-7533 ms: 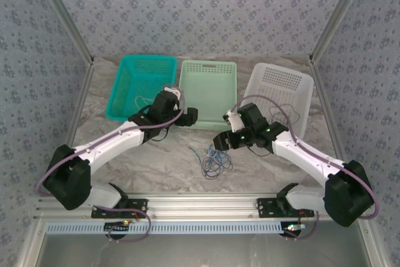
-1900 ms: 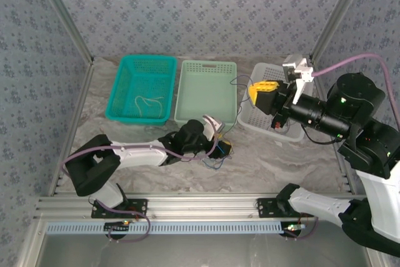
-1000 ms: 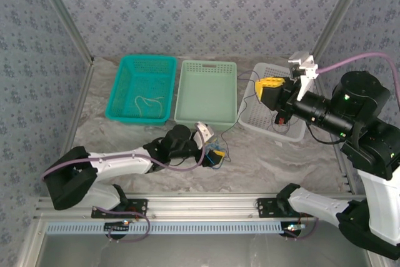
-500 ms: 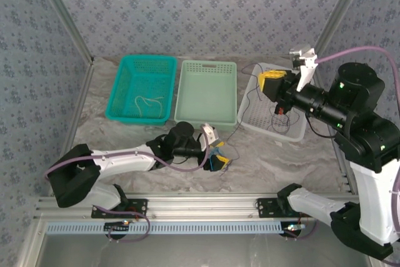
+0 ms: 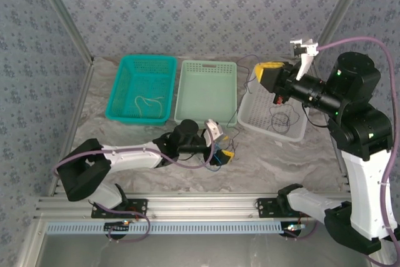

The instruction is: Untangle the cables

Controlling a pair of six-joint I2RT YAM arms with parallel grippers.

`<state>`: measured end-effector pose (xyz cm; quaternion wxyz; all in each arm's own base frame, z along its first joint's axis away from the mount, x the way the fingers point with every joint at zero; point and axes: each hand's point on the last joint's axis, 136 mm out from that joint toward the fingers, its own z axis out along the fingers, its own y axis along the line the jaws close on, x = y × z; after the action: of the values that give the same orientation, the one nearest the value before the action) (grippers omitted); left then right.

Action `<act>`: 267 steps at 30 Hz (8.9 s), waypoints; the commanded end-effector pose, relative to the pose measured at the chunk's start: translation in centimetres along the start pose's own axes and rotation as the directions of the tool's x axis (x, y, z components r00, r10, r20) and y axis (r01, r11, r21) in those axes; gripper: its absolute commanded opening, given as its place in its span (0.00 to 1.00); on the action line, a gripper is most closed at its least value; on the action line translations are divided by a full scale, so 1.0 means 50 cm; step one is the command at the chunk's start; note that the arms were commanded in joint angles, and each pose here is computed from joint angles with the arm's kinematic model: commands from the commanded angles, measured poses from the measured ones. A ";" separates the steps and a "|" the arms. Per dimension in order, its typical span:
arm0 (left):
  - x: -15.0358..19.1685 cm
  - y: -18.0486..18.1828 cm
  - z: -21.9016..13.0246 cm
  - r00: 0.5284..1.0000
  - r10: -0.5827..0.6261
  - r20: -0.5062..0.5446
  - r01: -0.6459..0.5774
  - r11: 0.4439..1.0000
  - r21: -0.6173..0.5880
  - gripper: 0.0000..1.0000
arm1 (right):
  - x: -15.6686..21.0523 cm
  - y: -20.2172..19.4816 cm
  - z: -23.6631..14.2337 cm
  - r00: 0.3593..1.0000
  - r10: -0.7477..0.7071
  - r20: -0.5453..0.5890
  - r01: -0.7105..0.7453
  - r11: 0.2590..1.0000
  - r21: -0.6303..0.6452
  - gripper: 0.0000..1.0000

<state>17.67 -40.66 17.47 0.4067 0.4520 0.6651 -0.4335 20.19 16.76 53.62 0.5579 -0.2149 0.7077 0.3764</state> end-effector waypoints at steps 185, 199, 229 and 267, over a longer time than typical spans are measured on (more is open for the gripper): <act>-0.015 0.229 -0.374 0.905 -0.290 0.312 0.425 0.631 -0.649 0.95 | 0.865 -0.211 0.349 0.591 -0.030 -0.806 0.213 0.970 0.120 0.43; -0.018 0.233 -0.379 0.911 -0.275 0.306 0.411 0.625 -0.663 0.96 | 0.783 -0.189 0.348 0.685 -0.037 -0.728 0.193 0.972 0.132 0.00; -0.134 0.151 -0.218 0.953 -0.165 0.252 0.248 0.905 -0.345 0.89 | 0.459 -0.016 0.238 0.899 -0.135 -0.416 0.110 0.990 -0.083 0.00; 0.143 0.233 -0.087 0.929 -0.336 -0.155 0.185 0.784 -0.592 0.82 | 0.232 0.008 0.121 0.965 -0.183 -0.189 0.181 0.983 -0.032 0.00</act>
<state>26.65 -33.37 11.80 0.3857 0.2614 0.8495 -0.2477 20.13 24.89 40.87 0.4961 -0.3277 0.7307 0.3355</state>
